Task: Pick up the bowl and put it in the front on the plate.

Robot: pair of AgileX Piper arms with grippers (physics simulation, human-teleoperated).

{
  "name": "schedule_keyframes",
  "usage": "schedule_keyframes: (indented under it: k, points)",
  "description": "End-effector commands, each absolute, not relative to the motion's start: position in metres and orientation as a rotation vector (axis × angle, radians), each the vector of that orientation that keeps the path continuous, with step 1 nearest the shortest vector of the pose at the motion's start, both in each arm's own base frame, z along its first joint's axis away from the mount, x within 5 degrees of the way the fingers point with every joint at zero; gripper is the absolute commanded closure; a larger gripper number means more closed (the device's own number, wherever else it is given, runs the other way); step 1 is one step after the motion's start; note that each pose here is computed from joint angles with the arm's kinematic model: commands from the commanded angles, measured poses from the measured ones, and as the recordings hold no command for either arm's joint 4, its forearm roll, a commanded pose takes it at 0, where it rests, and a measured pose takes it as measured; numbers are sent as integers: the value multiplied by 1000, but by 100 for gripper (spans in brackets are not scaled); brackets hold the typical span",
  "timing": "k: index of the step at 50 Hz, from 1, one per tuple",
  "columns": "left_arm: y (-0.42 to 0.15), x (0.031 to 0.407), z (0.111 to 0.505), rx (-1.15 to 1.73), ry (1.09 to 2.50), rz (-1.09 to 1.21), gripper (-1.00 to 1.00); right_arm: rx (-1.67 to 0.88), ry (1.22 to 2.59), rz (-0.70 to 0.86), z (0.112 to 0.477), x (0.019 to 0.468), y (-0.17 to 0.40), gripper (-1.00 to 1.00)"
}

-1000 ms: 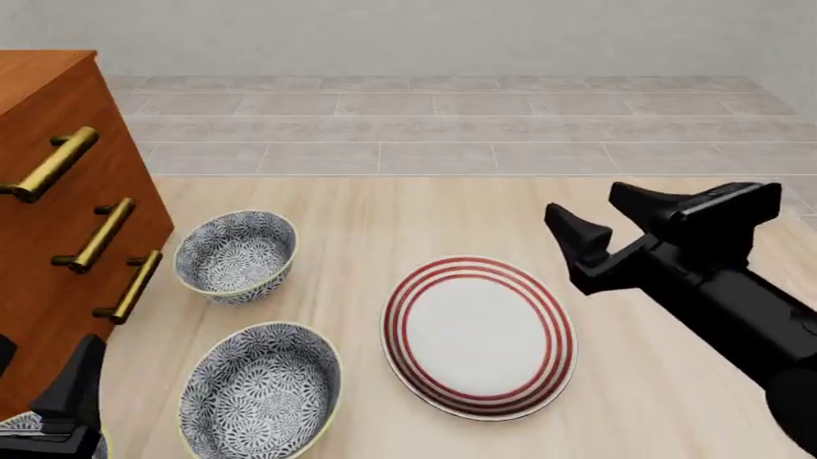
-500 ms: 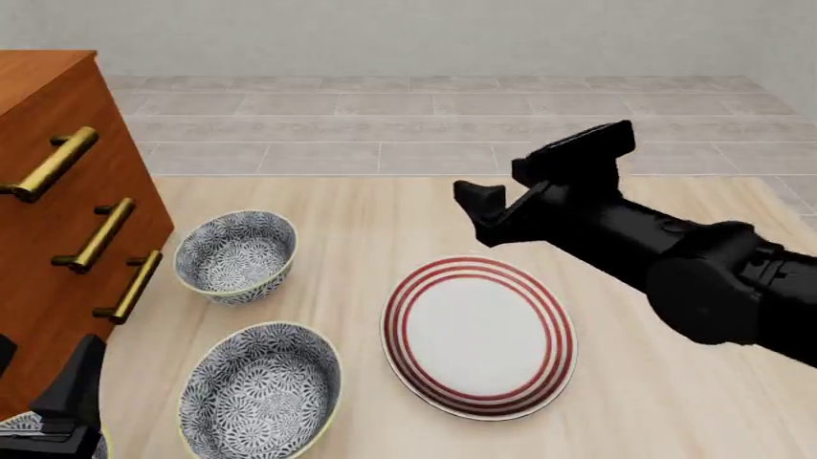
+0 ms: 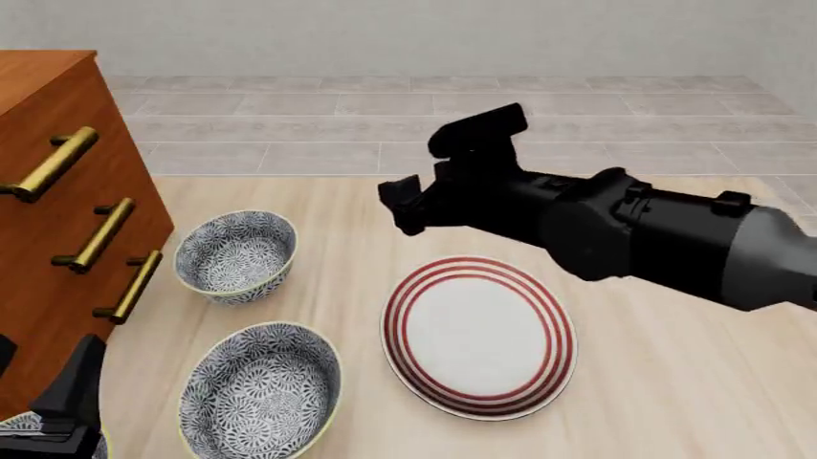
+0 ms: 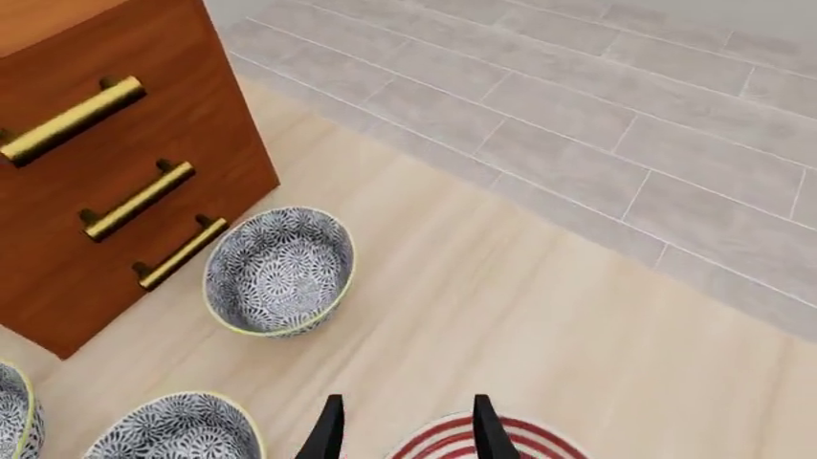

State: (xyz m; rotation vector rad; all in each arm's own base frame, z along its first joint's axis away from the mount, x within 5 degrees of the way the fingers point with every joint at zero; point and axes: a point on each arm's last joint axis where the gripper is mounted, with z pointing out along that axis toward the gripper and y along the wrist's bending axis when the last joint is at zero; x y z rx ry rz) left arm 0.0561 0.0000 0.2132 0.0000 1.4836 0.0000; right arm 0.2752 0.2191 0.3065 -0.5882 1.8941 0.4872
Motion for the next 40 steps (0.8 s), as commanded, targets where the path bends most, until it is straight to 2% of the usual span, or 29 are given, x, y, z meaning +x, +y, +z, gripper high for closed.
schedule_keyframes:
  k: [1,40]
  points:
    - [0,56,213,0,1484,0,-100,-628,1946,532,307,281,252,-100]
    - [0,56,213,0,1484,0,-100,-665,2014,602,305,314,332,-100]
